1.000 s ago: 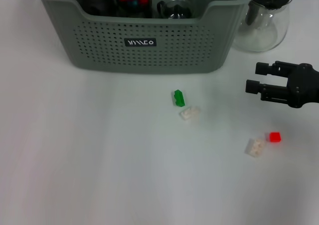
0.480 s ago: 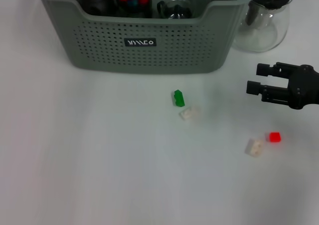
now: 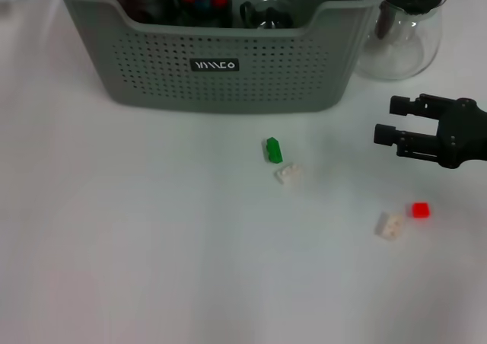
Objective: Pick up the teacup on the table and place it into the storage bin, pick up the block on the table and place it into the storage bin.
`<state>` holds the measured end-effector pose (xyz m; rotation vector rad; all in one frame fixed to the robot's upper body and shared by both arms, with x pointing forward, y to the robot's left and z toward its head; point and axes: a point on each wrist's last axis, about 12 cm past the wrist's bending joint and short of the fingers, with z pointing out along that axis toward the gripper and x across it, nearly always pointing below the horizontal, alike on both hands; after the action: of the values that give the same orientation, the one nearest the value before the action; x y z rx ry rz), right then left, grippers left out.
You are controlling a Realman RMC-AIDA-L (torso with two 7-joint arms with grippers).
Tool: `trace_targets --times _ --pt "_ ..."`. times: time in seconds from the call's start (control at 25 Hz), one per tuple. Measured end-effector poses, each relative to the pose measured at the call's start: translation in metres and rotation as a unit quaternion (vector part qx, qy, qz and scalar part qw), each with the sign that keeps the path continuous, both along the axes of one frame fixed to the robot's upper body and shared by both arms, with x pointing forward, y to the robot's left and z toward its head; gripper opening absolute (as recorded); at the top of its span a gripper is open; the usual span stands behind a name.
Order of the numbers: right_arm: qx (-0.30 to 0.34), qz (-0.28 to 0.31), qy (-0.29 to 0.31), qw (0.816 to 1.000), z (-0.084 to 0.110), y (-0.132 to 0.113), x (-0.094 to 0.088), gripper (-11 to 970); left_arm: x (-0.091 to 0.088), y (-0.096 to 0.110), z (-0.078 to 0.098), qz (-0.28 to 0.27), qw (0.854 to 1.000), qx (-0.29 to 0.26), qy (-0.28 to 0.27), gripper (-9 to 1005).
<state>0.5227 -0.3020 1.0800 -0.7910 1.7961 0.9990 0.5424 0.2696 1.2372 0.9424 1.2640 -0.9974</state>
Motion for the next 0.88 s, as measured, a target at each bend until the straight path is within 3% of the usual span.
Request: trace_targets --times 0.08,0.12,0.2,0.32,0.44,0.64,0.88 --pt "0.001 0.002 -0.003 1.000 0.000 0.001 -0.001 744 -0.011 0.007 -0.029 -0.009 1.000 0.018 0.008 748" --pt "0.003 0.004 -0.006 1.000 -0.001 0.001 -0.003 744 -0.019 0.010 -0.053 -0.008 0.999 0.041 0.025 748" --pt "0.006 0.012 -0.012 1.000 -0.001 0.002 -0.006 744 -0.031 0.012 -0.087 -0.011 0.995 0.078 0.055 748" --pt "0.011 0.020 -0.018 1.000 -0.002 0.001 -0.013 744 -0.043 0.012 -0.124 -0.016 0.989 0.110 0.102 748" --pt "0.012 0.023 -0.018 0.999 -0.001 -0.003 -0.017 745 -0.045 0.014 -0.140 -0.004 0.984 0.121 0.132 748" --pt "0.009 0.055 -0.021 0.998 0.009 -0.011 -0.021 745 -0.043 0.015 -0.143 0.004 0.982 0.126 0.138 748" --pt "-0.098 0.055 0.048 0.993 0.048 -0.032 -0.015 744 -0.039 0.012 -0.141 -0.001 0.982 0.134 0.135 748"
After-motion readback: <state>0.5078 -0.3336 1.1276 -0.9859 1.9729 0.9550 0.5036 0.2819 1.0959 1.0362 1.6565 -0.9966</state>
